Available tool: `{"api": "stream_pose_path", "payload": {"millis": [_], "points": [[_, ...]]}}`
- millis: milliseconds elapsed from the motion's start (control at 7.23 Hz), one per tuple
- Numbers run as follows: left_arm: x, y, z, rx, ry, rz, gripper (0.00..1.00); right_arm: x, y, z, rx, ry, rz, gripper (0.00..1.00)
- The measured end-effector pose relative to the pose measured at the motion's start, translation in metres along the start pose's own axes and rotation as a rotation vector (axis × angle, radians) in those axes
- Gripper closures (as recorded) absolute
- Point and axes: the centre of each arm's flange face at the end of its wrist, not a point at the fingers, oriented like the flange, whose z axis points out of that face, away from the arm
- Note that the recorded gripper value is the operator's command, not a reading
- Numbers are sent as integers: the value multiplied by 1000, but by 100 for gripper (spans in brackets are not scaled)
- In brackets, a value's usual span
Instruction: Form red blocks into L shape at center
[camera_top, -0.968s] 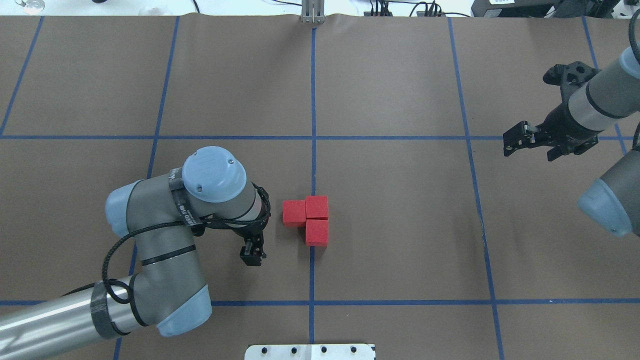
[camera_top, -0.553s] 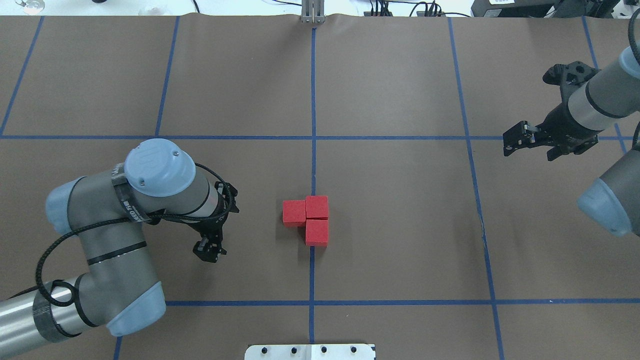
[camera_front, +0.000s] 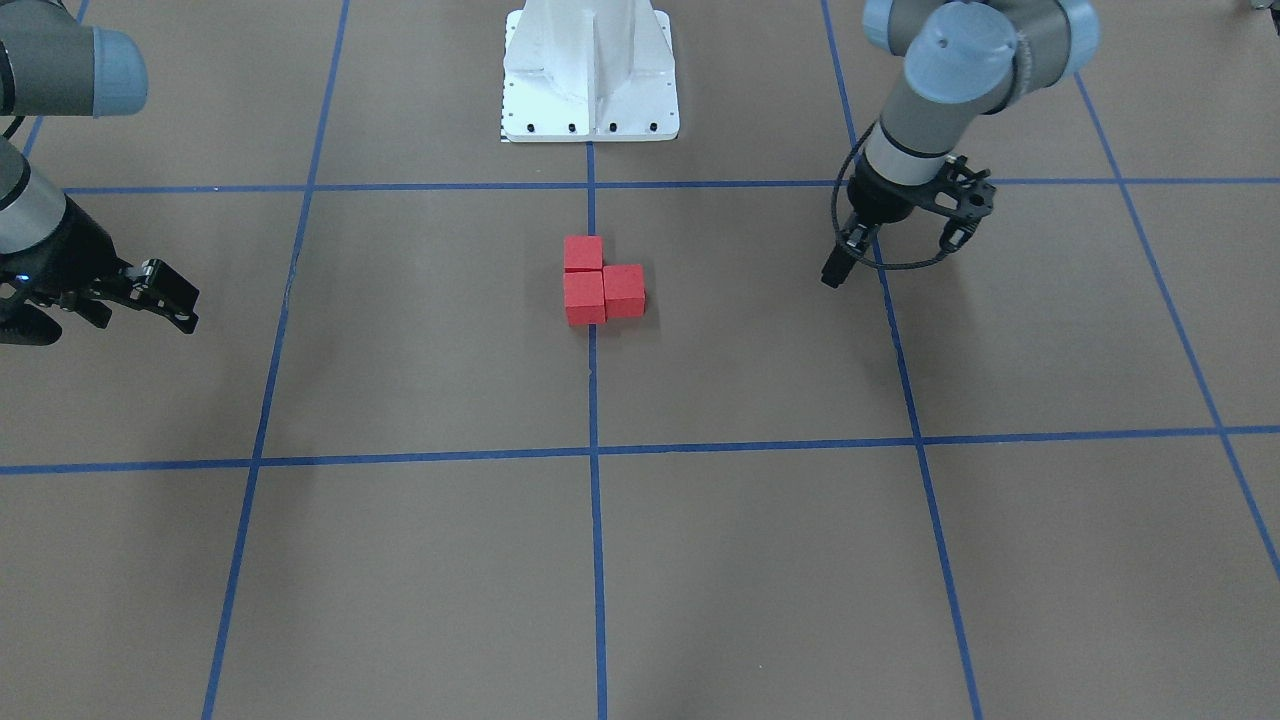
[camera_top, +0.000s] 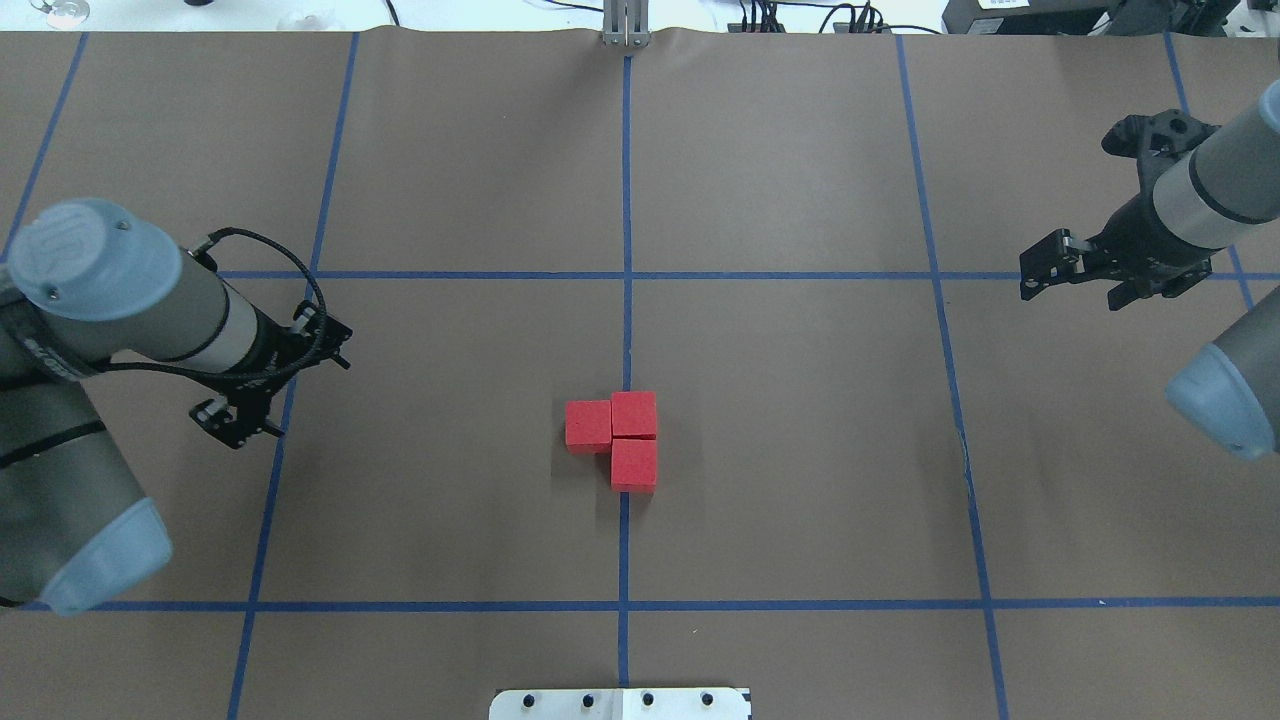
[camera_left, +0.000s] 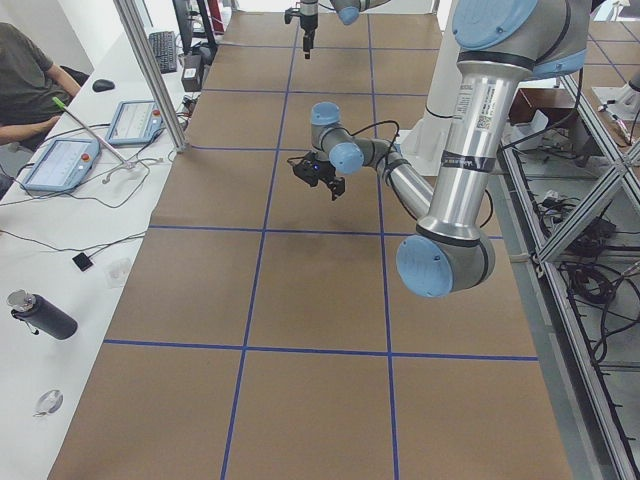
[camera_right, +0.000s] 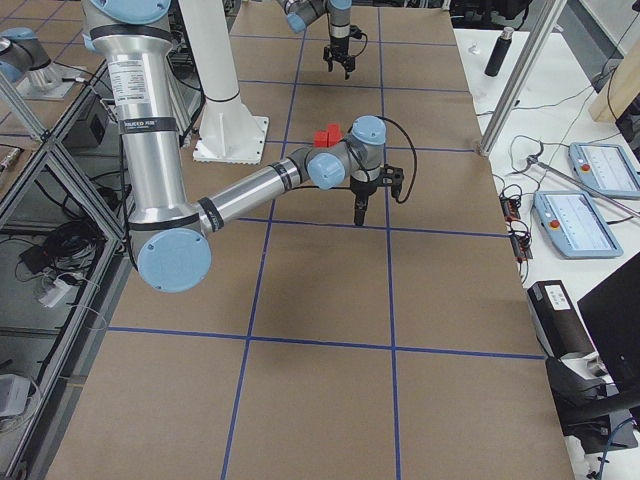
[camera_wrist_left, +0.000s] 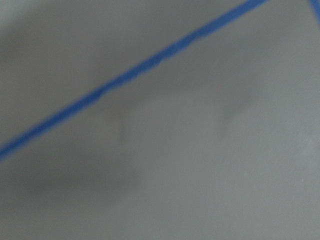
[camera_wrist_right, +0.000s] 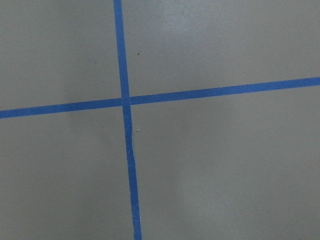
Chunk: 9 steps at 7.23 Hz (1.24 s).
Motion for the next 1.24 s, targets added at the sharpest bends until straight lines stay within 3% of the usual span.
{"api": "stream_pose_path", "payload": {"millis": [277,691,968,1245], "points": [[-50,-110,-44,-45,2,300,0,35,-22,-8,-13,-12,-24,0],[-148,-265,-70,3,-24,747,0,128,-68,-22,-11,-9,-91,0],[-179,-311,-74,16,-45,883,0,164,-79,-19,-23,-3,-129,0],[-187,-320,-82,30,-42,887,0,173,-83,-18,-24,-1,-133,0]]}}
